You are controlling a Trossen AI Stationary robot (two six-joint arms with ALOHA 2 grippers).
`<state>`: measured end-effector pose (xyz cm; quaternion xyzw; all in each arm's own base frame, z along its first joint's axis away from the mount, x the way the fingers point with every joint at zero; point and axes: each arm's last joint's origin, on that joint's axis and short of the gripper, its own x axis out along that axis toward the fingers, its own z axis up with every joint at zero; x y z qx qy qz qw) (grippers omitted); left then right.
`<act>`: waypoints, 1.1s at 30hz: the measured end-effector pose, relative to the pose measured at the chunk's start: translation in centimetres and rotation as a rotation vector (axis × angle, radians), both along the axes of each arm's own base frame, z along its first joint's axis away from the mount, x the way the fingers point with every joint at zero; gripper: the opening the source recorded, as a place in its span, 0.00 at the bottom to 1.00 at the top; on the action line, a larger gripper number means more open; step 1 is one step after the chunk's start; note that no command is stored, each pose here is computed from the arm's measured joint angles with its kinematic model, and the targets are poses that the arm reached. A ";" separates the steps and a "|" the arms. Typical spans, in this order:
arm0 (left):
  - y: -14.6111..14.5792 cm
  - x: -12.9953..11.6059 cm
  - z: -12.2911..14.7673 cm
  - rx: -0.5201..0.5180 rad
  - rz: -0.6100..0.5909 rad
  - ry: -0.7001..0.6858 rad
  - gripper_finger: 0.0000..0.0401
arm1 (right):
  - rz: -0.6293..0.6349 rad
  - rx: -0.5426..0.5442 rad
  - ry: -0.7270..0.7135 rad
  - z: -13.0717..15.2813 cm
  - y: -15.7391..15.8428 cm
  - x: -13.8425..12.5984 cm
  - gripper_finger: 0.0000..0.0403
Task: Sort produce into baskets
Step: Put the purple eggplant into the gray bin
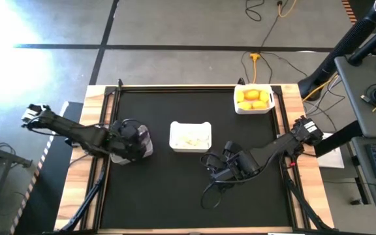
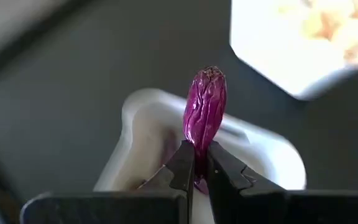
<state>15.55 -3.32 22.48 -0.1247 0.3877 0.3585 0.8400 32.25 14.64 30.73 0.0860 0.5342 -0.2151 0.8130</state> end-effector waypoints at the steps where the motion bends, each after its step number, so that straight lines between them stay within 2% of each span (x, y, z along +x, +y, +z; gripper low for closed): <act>1: 0.1 -0.5 -0.8 -0.057 -0.002 -0.018 0.03 | -0.002 -0.003 0.000 0.0 -0.2 0.1 0.57; 4: 0.1 -1.4 -2.6 -0.206 -0.014 -0.088 0.05 | 0.063 -0.036 0.022 0.0 -0.7 0.3 0.57; 6: 0.0 -1.6 -3.4 -0.262 -0.020 -0.132 0.07 | 0.138 -0.066 0.044 0.0 -1.1 0.5 0.57; 8: 0.0 -1.7 -3.8 -0.295 -0.036 -0.152 0.08 | 0.198 -0.090 0.058 0.1 -1.3 0.7 0.57; 11: -0.1 -2.1 -4.3 -0.336 -0.095 -0.089 0.08 | 0.276 -0.118 0.079 0.1 -1.4 0.8 0.57; 13: -0.2 -2.2 -4.3 -0.371 -0.126 -0.058 0.08 | 0.373 -0.155 0.108 0.1 -1.5 0.8 0.57; 16: -0.3 -2.0 -4.2 -0.398 -0.100 -0.075 0.08 | 0.485 -0.196 0.141 0.1 -1.5 0.8 0.57; 23: -0.4 -1.5 -3.8 -0.330 -0.182 -0.061 0.08 | 0.451 -0.176 0.087 0.2 -1.4 1.2 0.57; 27: -0.5 -1.4 -3.7 -0.349 -0.196 -0.052 0.08 | 0.415 -0.149 0.003 0.4 -1.1 1.9 0.57; 33: -0.4 -1.7 -3.8 -0.342 -0.153 -0.029 0.10 | 0.246 -0.054 -0.077 0.5 -0.8 2.1 0.57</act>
